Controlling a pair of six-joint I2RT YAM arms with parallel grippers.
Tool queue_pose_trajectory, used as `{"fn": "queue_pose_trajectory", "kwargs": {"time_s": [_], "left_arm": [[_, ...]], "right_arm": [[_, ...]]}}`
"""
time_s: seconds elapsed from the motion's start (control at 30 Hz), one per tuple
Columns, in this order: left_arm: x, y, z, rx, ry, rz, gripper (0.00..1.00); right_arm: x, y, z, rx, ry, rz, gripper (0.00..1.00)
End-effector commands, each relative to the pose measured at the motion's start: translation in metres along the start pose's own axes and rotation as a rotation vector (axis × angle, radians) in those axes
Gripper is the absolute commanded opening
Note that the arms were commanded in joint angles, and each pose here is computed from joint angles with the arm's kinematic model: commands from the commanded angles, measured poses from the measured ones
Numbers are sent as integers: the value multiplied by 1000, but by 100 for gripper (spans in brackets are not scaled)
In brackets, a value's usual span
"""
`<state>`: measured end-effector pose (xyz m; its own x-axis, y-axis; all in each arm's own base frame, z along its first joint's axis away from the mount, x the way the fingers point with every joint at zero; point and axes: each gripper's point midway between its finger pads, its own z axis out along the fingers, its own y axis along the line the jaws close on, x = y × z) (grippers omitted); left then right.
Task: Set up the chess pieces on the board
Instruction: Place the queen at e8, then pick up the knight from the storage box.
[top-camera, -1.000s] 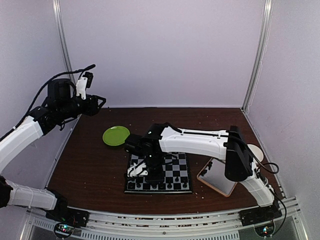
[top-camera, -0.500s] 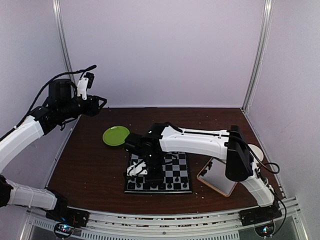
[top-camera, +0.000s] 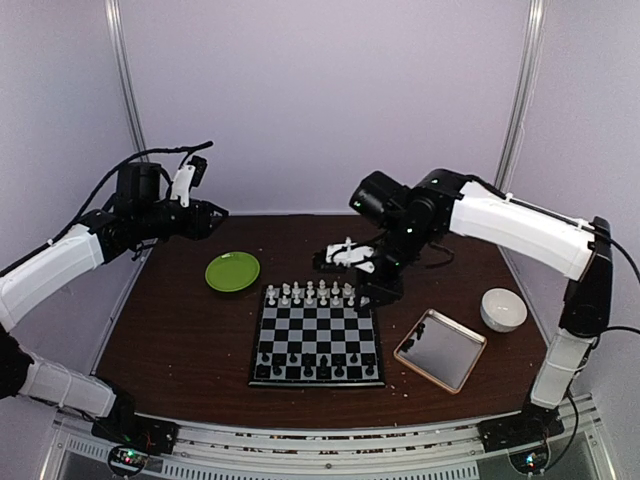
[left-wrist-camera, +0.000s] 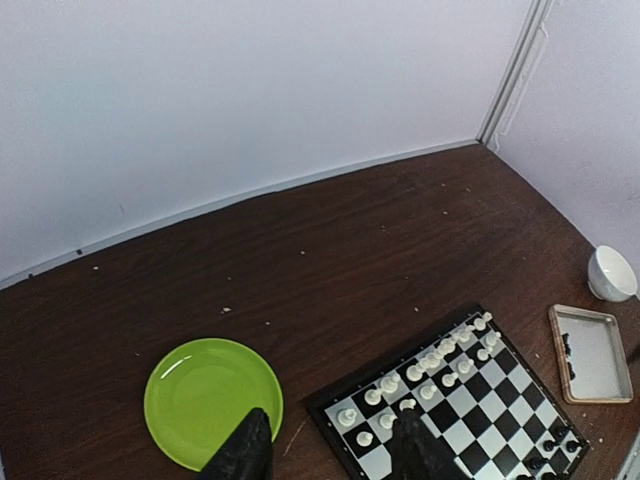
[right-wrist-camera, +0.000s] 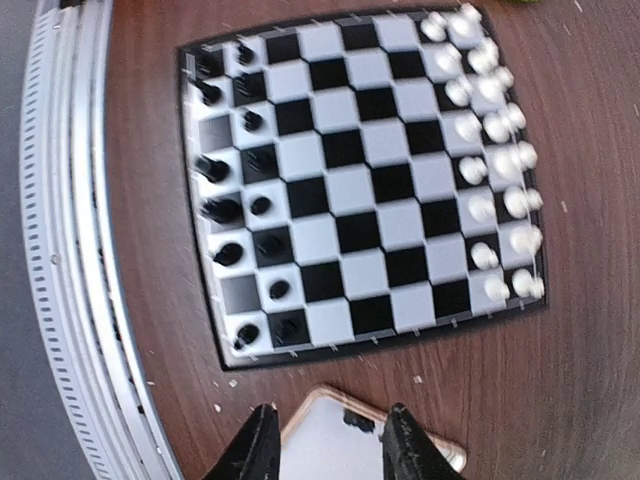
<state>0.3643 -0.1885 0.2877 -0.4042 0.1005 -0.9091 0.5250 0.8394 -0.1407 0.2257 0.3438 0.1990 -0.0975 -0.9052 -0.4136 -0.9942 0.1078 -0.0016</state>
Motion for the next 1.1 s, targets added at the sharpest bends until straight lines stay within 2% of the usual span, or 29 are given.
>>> {"fn": "queue_pose_trajectory", "kwargs": {"time_s": [0.0,0.17,0.33,0.47,0.67,0.9,1.07], "left_arm": [[-20,-29,4,170,-37,-2,40],[-17,-51,13,209,-22,30,41],[-3,-98,27,234,45,113,44],[13,-131,39,285,81,100,44],[26,-168,50,335,75,59,44],[34,-180,56,355,92,37,44],[34,-182,59,358,95,36,44]], "right_arm": [[58,-44,2,57,-3,194,36],[136,-72,9,152,37,387,34],[178,-78,31,171,77,483,35],[186,-80,49,145,108,506,36],[191,-91,64,155,149,539,34],[199,-96,72,166,191,564,32],[201,-90,79,137,209,566,36]]}}
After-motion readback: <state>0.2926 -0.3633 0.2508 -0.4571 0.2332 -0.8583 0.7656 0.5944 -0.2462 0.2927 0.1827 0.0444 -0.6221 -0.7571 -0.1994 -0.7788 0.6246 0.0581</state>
